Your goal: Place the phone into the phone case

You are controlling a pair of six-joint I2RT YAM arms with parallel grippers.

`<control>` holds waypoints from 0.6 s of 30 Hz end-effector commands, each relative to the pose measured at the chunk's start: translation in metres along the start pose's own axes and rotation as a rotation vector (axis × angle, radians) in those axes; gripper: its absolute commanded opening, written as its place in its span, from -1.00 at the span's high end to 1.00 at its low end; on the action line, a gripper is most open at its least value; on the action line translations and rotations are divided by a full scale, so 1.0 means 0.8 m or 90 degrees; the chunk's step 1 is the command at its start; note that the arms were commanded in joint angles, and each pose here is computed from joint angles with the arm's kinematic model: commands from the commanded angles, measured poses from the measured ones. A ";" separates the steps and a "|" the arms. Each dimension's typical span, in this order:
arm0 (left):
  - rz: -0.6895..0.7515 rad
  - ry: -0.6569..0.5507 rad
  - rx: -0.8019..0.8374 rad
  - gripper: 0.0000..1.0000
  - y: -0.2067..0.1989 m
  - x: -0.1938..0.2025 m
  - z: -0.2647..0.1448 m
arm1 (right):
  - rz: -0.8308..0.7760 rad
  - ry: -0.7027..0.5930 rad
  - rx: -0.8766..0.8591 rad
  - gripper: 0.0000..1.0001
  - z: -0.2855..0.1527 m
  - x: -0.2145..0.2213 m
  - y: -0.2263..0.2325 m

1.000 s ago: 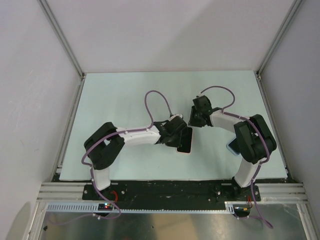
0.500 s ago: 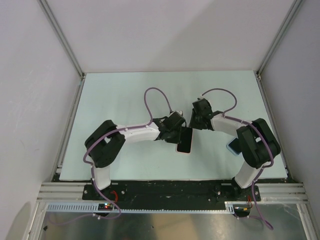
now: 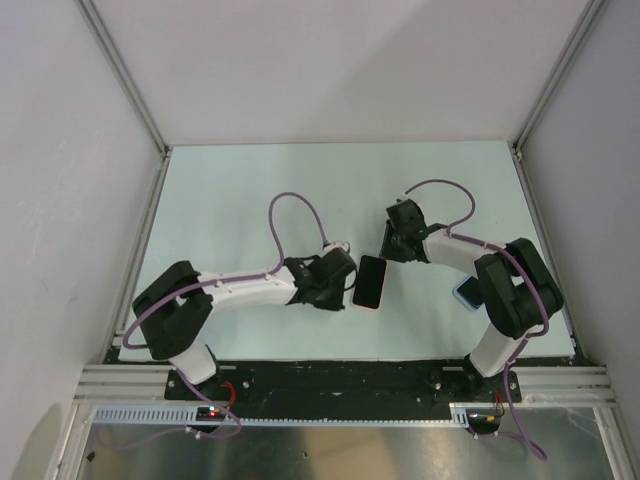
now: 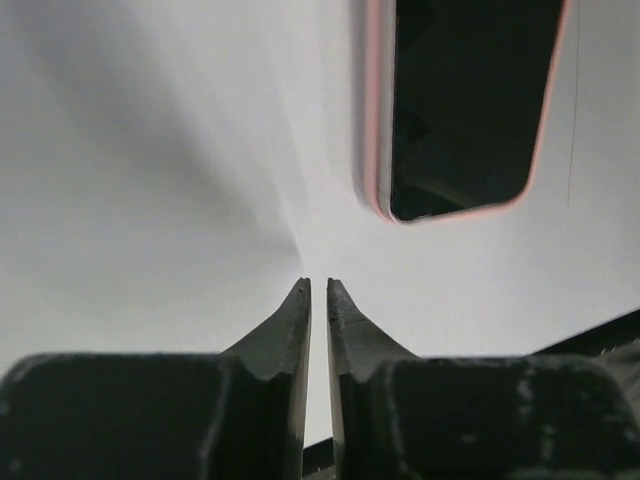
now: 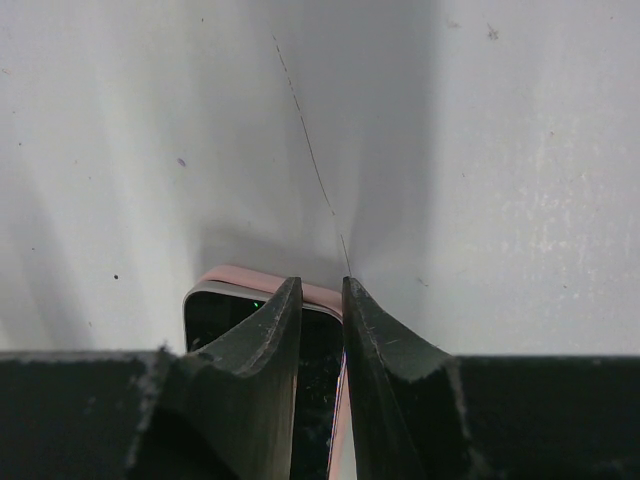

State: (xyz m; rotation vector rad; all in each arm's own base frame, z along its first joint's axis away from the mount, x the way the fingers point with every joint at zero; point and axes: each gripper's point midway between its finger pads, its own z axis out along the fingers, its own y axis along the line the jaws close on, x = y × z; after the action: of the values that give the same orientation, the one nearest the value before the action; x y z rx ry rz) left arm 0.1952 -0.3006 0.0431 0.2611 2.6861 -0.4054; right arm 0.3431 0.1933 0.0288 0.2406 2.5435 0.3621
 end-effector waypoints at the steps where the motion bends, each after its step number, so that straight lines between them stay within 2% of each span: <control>1: -0.015 0.021 0.045 0.78 -0.036 0.033 0.006 | -0.003 0.028 0.014 0.45 -0.001 0.016 -0.010; 6: -0.043 0.004 0.045 0.90 -0.054 0.034 0.015 | -0.002 0.024 0.014 0.45 -0.003 0.012 -0.012; 10: -0.059 -0.074 0.026 0.75 -0.042 -0.004 -0.003 | -0.006 0.018 0.009 0.45 -0.007 0.007 -0.011; 13: -0.053 -0.100 0.011 0.66 -0.026 -0.027 -0.011 | -0.003 0.017 0.008 0.41 -0.010 0.006 -0.011; 14: -0.047 -0.102 0.015 0.58 -0.026 -0.033 -0.013 | -0.001 0.014 0.009 0.34 -0.012 0.004 -0.012; 18: 0.017 -0.096 0.036 0.38 -0.039 -0.049 -0.011 | 0.012 0.004 0.010 -0.15 -0.019 -0.004 -0.015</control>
State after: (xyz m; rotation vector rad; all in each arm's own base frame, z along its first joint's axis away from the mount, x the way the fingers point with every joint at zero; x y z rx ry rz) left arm 0.1965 -0.3175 0.0469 0.1763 2.6266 -0.4408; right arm 0.3415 0.1859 0.0281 0.2583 2.5580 0.3526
